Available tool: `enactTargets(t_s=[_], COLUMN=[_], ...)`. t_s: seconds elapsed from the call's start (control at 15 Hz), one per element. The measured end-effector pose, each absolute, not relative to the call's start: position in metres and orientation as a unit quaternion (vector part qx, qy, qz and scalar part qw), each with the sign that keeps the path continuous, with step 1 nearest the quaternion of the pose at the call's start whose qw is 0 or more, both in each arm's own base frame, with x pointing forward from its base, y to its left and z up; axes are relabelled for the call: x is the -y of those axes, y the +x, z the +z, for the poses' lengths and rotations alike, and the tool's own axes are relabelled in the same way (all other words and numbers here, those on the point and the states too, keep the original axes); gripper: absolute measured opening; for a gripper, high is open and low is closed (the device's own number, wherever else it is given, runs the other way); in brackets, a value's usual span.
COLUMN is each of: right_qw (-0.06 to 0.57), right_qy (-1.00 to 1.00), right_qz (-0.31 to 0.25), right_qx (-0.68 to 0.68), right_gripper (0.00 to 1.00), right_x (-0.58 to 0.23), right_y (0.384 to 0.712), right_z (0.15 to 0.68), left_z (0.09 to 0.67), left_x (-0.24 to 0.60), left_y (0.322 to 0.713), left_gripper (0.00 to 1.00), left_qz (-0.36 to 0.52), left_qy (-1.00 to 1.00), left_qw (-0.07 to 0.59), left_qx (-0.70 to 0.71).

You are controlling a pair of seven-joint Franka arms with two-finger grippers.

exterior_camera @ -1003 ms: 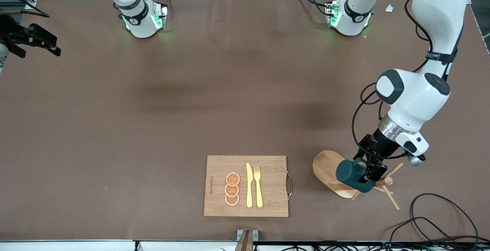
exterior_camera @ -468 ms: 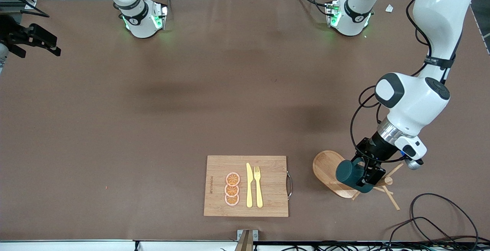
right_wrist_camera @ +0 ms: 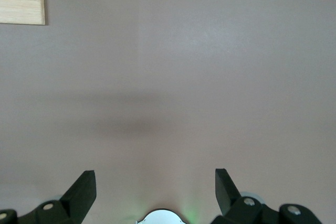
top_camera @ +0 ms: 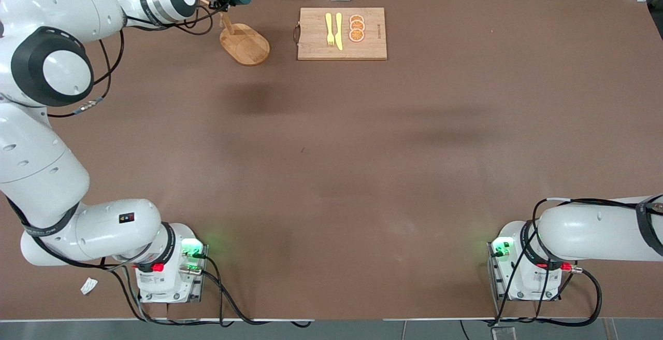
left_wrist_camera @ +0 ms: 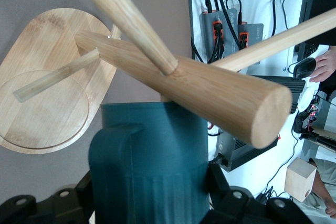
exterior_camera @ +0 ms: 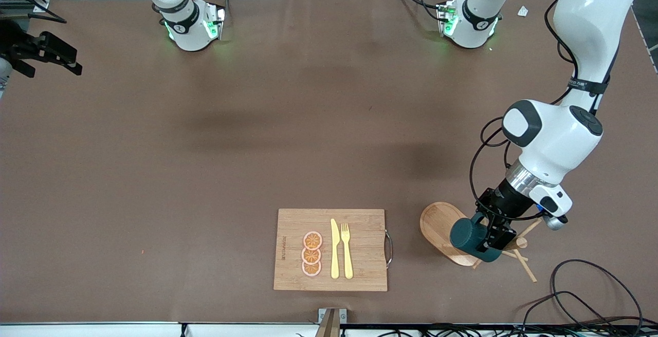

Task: Transfer cup from left to right arm and place
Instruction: 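Lift the teal mug off the stand with the left gripper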

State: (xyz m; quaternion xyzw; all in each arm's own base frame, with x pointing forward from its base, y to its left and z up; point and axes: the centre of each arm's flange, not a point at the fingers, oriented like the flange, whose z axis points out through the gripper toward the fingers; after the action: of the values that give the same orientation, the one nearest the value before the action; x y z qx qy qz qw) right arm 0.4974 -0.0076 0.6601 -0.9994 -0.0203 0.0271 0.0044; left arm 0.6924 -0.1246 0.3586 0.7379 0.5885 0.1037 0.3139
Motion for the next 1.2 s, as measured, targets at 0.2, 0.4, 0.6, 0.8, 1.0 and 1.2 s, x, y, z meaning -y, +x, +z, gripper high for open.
enactTargets(t_s=[0.2,0.4,0.6,0.8,1.0,1.2], right_qw=[0.004,0.004,0.004,0.004,0.004,0.004], right_qy=[-0.999,-0.999,-0.999,-0.999,-0.999,-0.999], right_qz=[0.027,0.027,0.028,0.028,0.028,0.028], right_qx=[0.021,0.021,0.021,0.021,0.021,0.021], right_gripper=[1.00,1.00,1.00,1.00,1.00,1.00], right_x=[0.007,0.007,0.007,0.007,0.007,0.007], right_y=[0.497,0.497,0.497,0.497,0.497,0.497], right_z=[0.660,0.660,0.660,0.660,0.660,0.660], left_z=[0.362,0.368,0.378,0.392,0.407,0.412], left_x=[0.132,0.145,0.162,0.188,0.224,0.271], left_y=[0.692,0.690,0.686,0.678,0.665,0.646], left_gripper=[0.84,0.84,0.84,0.84,0.84,0.84], left_qz=[0.102,0.099,0.096,0.095,0.094,0.085], left_qy=[0.740,0.743,0.747,0.756,0.771,0.789], left_qw=[0.318,0.326,0.335,0.344,0.351,0.355], left_qx=[-0.584,-0.576,-0.566,-0.548,-0.524,-0.494])
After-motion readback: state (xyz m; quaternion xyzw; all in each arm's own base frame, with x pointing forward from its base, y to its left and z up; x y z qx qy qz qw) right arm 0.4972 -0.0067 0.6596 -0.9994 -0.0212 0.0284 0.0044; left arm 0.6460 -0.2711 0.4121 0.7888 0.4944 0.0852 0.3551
